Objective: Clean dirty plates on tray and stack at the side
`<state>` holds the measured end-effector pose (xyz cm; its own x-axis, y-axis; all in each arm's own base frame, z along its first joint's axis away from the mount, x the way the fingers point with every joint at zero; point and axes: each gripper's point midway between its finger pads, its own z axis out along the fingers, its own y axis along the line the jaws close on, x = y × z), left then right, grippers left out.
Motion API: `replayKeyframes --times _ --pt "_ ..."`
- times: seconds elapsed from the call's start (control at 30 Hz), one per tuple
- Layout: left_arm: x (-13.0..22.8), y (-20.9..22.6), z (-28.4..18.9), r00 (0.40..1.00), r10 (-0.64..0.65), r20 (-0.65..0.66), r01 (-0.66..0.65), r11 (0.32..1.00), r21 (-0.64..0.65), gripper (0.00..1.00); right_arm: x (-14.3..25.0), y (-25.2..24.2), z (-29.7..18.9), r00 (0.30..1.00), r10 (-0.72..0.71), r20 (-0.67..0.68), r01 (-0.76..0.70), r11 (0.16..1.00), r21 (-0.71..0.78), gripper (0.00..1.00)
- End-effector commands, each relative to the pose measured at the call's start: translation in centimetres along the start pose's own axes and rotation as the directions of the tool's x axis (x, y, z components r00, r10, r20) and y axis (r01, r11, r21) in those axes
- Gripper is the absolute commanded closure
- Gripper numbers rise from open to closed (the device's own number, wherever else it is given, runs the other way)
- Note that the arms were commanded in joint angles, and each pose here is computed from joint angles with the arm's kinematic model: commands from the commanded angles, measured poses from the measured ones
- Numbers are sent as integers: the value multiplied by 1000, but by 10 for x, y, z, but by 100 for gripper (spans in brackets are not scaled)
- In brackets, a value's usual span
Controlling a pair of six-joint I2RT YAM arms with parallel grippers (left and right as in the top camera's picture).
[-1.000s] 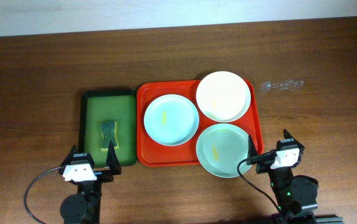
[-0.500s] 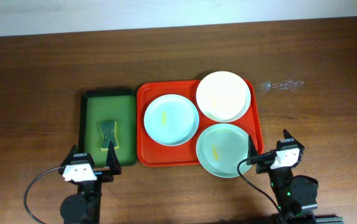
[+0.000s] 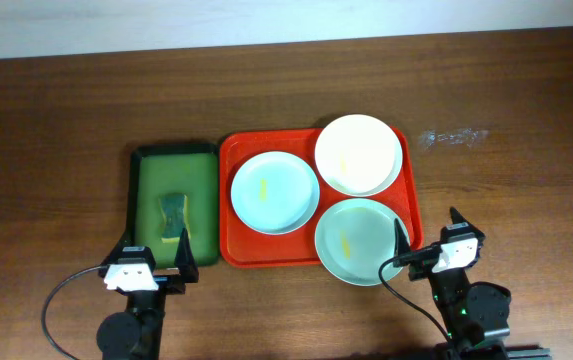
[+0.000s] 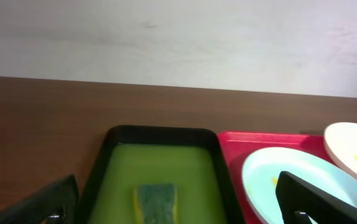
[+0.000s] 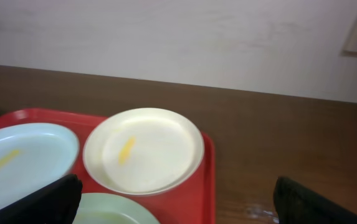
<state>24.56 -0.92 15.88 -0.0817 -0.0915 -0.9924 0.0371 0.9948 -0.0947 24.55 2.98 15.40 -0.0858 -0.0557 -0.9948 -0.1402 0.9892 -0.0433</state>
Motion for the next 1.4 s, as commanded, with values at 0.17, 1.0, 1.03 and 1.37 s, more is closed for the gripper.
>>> replayKeyframes --times 0.17,1.0,1.03,1.37 --pt "-102 -30 -19 983 -31 -181 48 995 88 1 -115 12 -44 989 144 -34 -147 985 -86 2" --pt "-43 -4 40 356 -181 -917 -7 981 -196 57 32 131 125 220 58 -974 -368 930 -28 53" --pt "-42 -4 41 358 -180 -916 -6 981 -196 57 47 135 131 193 82 -978 -360 933 7 56" --pt "-41 -4 40 352 -181 -918 -7 981 -196 57 98 147 152 130 253 -959 -307 930 204 78"
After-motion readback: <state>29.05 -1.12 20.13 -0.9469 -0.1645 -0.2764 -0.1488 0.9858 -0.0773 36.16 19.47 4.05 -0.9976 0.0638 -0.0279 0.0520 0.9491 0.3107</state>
